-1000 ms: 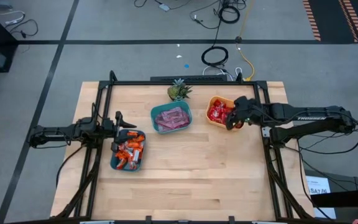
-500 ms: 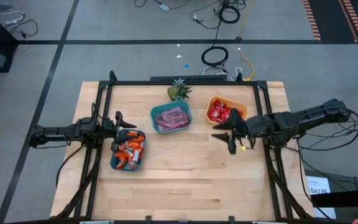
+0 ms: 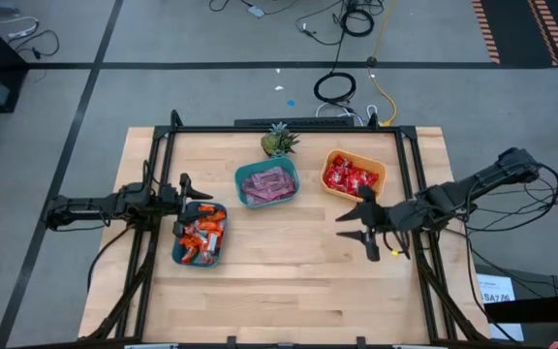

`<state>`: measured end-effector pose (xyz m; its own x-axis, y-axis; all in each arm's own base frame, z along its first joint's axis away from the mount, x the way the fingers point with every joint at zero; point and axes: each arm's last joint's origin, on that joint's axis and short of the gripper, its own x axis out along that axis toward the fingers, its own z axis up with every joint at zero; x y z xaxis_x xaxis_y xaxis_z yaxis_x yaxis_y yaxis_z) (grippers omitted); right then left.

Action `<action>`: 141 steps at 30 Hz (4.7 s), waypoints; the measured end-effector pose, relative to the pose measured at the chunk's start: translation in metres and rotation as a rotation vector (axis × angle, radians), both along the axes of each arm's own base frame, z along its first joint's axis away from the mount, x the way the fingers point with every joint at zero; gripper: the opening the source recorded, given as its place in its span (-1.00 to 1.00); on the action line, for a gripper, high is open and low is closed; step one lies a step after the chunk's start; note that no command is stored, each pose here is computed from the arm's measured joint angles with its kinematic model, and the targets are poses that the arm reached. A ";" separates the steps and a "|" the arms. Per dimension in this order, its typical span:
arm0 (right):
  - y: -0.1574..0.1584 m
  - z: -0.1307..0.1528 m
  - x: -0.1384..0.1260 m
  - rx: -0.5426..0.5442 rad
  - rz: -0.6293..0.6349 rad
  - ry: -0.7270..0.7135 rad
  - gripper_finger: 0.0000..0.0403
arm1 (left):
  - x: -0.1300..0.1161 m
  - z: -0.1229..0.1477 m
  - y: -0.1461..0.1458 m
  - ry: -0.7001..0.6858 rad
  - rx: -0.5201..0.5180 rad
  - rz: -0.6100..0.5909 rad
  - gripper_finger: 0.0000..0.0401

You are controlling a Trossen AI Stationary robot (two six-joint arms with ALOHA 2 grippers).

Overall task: Sort candy
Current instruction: Return to Home Position

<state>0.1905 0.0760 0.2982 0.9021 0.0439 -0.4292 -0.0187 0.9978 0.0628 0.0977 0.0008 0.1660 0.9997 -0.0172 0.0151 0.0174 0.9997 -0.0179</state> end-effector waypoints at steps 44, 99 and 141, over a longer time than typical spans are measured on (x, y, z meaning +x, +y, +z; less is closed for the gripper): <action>-0.051 -0.114 -0.087 0.105 0.063 -0.583 -0.22 | 0.000 0.000 0.000 0.000 0.000 0.000 0.07; -0.066 -0.127 -0.094 0.079 0.013 -0.476 -0.22 | -0.001 0.003 0.007 -0.014 0.149 0.264 0.07; -0.065 -0.127 -0.094 0.080 0.013 -0.477 -0.22 | -0.002 0.004 0.011 0.001 0.244 0.389 0.07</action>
<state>0.0963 0.0105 0.1715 0.9966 0.0727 0.0375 -0.0767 0.9897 0.1205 0.0957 0.0117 0.1702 0.9324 0.3570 0.0561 -0.3603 0.9067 0.2193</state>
